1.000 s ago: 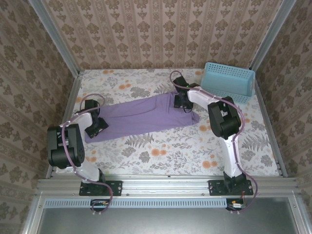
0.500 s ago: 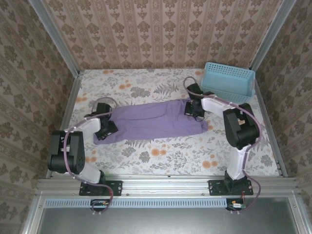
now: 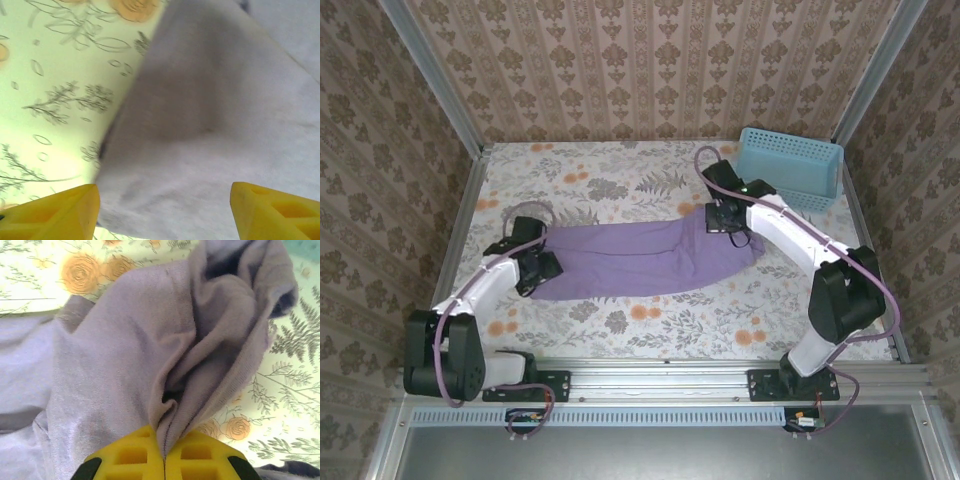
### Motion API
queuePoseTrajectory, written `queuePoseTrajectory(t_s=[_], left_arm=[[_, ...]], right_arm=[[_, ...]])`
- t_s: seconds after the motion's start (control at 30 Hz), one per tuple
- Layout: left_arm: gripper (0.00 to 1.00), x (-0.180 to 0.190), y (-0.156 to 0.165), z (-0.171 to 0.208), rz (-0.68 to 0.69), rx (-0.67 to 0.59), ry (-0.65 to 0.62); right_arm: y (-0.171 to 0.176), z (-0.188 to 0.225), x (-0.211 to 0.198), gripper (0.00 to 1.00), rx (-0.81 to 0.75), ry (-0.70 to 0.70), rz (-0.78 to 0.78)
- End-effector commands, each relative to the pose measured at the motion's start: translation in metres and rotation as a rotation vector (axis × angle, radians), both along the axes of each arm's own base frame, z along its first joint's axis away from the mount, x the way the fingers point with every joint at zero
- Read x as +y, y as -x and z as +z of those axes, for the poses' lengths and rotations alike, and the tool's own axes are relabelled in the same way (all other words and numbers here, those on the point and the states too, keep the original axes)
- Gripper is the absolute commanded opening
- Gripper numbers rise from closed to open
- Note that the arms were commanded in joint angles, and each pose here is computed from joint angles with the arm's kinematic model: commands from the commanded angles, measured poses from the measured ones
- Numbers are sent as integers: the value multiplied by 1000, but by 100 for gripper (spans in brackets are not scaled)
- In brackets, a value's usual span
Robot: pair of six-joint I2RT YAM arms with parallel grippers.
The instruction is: Fold the inside-out t-shirt
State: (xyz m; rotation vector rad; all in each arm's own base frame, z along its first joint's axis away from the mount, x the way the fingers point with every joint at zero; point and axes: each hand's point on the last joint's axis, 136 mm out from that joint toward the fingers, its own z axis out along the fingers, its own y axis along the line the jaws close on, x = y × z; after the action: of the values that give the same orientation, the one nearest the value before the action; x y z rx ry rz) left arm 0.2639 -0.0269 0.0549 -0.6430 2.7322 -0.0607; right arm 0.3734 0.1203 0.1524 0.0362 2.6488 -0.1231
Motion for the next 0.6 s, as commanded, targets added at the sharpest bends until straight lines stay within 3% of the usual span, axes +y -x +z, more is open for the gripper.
queuePoseTrajectory(t_s=[0.0,0.17,0.33,0.47,0.57], left_arm=[[71,2,-4,-6,-45,53,-9],[65,-17,-6,-24,-102,89,19],[55,-74,2,-32,-222,91,80],[52,-116,18,-30,-296,71,131],[52,-119,28,-25,-297,52,140]], right_arm=[[4,29,-12,0,-5,182,34],[0,62,-17,0,-2,250,61],[-3,91,8,0,-37,229,137],[-1,93,33,0,-20,267,203],[3,83,61,0,15,282,266]])
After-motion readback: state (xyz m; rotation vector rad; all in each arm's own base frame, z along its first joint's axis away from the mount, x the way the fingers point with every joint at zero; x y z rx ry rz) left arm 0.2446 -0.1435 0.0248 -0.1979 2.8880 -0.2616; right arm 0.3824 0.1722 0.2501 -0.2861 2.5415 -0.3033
